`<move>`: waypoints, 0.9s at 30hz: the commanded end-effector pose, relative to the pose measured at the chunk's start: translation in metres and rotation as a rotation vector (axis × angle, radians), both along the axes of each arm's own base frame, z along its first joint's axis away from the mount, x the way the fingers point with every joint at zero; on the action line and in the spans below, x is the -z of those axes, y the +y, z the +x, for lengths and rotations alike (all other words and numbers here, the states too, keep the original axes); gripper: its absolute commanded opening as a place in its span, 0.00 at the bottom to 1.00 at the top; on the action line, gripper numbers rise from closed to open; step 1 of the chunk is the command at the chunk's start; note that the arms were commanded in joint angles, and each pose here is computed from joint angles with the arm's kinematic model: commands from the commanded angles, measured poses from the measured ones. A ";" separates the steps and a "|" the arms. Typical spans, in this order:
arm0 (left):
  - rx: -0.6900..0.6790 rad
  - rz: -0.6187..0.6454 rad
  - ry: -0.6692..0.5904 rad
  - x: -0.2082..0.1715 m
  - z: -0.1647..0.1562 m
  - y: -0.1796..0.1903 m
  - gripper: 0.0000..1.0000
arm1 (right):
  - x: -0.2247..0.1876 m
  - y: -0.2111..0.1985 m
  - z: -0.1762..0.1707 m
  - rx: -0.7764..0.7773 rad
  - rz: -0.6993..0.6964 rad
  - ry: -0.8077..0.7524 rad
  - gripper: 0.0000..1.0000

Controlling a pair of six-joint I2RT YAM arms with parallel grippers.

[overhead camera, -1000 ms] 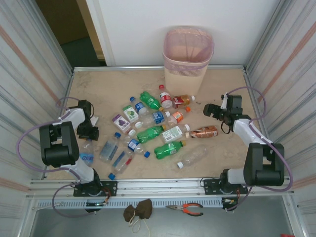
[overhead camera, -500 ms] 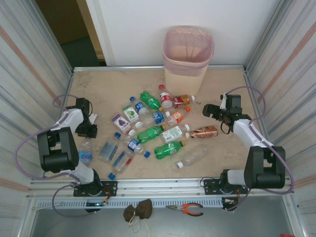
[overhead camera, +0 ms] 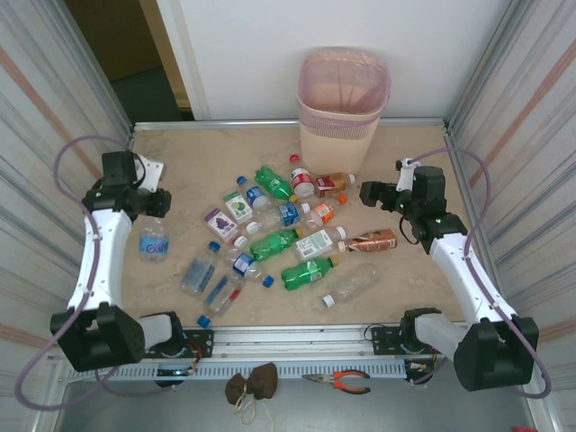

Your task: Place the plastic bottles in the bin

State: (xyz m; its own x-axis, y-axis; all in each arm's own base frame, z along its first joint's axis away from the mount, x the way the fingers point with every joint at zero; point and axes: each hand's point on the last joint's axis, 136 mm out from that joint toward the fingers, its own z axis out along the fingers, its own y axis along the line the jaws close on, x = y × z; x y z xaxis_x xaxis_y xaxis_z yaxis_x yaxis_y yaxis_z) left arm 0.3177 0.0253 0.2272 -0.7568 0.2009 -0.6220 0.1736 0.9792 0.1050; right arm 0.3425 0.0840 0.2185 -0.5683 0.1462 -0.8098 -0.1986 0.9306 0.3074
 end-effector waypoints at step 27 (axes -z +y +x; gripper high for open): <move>1.291 -0.689 -0.776 -0.261 -0.125 -0.252 0.02 | -0.181 0.231 -0.146 -1.136 0.229 -0.517 0.99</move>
State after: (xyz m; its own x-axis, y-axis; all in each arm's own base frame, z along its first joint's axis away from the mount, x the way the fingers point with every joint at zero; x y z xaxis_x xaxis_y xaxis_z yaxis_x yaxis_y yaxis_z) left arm 0.2188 -0.2173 0.4639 0.0536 -0.0200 -0.9984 0.9720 0.2301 0.0476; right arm 0.2094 0.3057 0.3805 -0.1501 -0.0730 -0.9860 -0.9764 0.1676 0.1362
